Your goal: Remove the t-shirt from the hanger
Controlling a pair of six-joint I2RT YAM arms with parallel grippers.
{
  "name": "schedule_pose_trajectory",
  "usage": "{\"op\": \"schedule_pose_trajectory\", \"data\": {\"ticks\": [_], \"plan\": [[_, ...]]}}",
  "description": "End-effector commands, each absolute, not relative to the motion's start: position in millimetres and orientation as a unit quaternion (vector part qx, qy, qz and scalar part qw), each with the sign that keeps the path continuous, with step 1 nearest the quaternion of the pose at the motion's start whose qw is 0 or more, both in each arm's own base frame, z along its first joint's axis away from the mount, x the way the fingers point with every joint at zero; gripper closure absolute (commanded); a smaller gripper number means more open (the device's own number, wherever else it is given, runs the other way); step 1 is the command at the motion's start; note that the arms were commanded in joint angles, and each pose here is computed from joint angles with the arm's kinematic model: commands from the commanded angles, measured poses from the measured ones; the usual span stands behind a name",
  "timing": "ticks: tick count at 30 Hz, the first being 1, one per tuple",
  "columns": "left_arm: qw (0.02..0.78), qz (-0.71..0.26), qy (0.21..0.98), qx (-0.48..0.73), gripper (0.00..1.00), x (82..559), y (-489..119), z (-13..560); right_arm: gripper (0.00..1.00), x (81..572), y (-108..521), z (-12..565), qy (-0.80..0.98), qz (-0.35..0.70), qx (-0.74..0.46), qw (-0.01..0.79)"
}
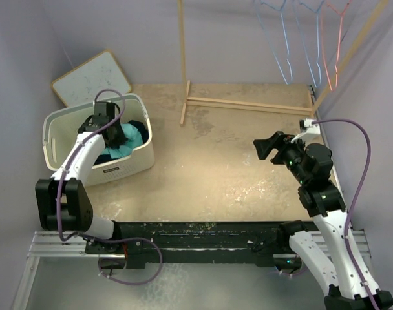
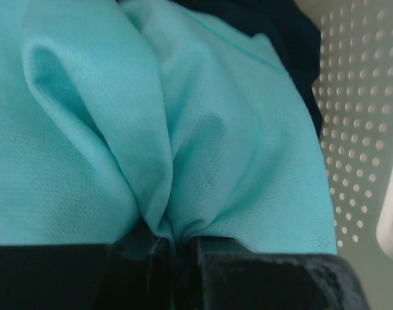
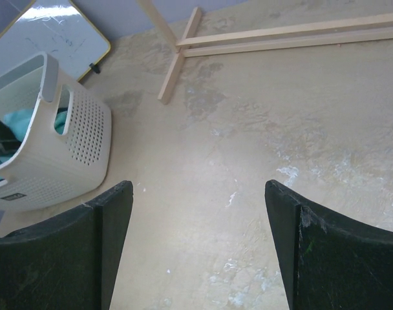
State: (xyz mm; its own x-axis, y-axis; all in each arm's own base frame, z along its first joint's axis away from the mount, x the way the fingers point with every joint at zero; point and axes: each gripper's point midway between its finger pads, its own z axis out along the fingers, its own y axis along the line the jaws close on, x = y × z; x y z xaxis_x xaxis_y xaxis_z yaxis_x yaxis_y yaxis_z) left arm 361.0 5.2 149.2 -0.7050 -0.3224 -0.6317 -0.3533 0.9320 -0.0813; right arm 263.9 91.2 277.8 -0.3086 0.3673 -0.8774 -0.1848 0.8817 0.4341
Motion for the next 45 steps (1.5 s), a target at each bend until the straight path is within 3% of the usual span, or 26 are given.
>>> {"op": "schedule_pose_trajectory", "data": {"ticks": [1, 5, 9, 11, 13, 14, 20, 27, 37, 40, 45], "plan": [[0.255, -0.144, 0.933, -0.209, 0.91, 355, -50, 102, 0.16, 265, 91, 290, 0.756, 0.245, 0.063, 0.603], [0.24, -0.176, 0.93, -0.215, 0.88, 352, -60, 90, 0.16, 265, 92, 288, 0.759, 0.244, 0.061, 0.6], [0.269, -0.169, 0.928, -0.196, 0.44, 361, -56, 112, 0.16, 264, 91, 288, 0.759, 0.243, 0.059, 0.601], [0.3, -0.168, 0.922, -0.176, 0.31, 368, -54, 136, 0.16, 265, 93, 287, 0.759, 0.247, 0.057, 0.6], [0.337, -0.158, 0.915, -0.156, 0.06, 374, -49, 165, 0.16, 265, 96, 287, 0.759, 0.252, 0.053, 0.598], [0.359, -0.154, 0.909, -0.146, 0.0, 377, -47, 182, 0.16, 266, 97, 287, 0.759, 0.255, 0.051, 0.597], [0.507, -0.17, 0.842, -0.076, 0.01, 370, -50, 290, 0.14, 270, 103, 285, 0.764, 0.261, 0.037, 0.588], [0.61, -0.267, 0.746, 0.019, 0.01, 328, -87, 341, 0.08, 286, 105, 279, 0.785, 0.26, 0.062, 0.559], [0.607, -0.291, 0.732, 0.103, 0.01, 292, -112, 323, 0.09, 289, 95, 262, 0.792, 0.248, 0.125, 0.543], [0.616, -0.286, 0.726, 0.105, 0.01, 283, -113, 325, 0.14, 288, 95, 273, 0.779, 0.247, 0.099, 0.568], [0.61, -0.294, 0.728, 0.108, 0.01, 280, -117, 322, 0.13, 290, 107, 270, 0.793, 0.259, 0.065, 0.548]]}}
